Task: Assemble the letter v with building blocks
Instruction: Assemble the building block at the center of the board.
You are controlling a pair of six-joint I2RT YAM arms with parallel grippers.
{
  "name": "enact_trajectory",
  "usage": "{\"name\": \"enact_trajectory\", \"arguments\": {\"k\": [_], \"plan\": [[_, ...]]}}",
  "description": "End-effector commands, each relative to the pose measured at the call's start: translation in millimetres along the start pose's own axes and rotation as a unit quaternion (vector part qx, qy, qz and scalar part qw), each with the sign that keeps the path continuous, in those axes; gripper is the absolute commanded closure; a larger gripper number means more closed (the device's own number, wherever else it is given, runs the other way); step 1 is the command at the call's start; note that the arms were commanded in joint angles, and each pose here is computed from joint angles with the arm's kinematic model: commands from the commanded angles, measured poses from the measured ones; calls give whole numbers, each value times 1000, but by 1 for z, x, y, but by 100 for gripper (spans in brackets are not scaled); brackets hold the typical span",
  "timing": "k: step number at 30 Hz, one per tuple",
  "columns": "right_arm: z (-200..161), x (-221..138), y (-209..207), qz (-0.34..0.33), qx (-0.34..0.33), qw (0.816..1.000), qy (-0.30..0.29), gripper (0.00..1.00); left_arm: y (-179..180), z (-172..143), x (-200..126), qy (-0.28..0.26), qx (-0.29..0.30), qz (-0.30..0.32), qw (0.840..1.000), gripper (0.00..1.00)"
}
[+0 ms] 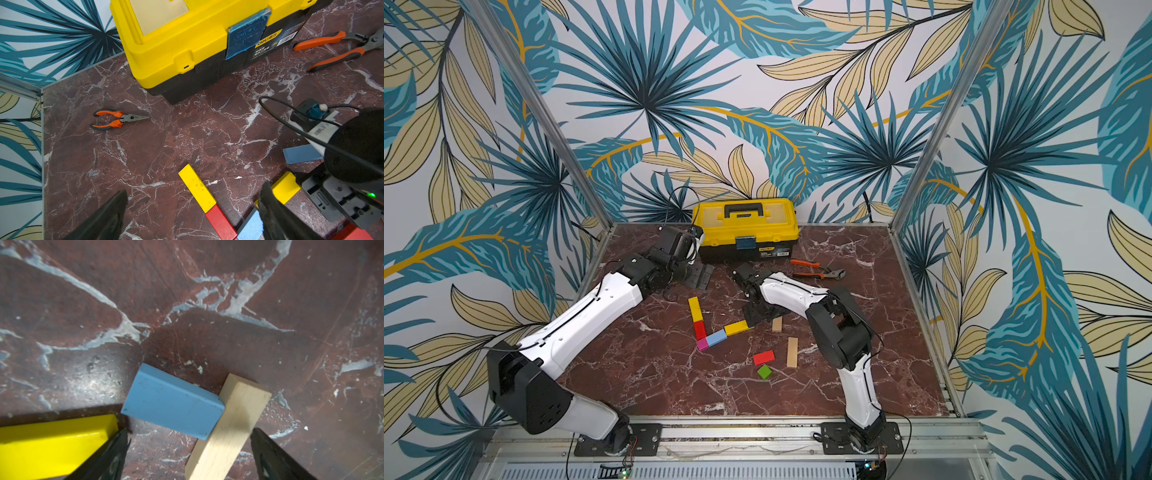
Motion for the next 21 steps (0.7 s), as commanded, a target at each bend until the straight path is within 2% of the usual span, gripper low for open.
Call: {"name": "enact_trajectory", "arguments": {"k": [1,21], "plan": [[1,6,2,-13,-14,1000,11,7,1,-1,4,4,0,-1,1000,1],[14,0,-1,-34,-31,999,-8,6,1,-2,5,5,0,-2,1000,1]]}}
Point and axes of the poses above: each gripper's point midway between its finger pads, its own x axis out along the fingers, its own y axis along the line the jaws close on, z = x × y, the point moved 9 cm from there along -x, back along the fingers, and after that the axes turned 2 degrees about -x, right-handed, at the moved point
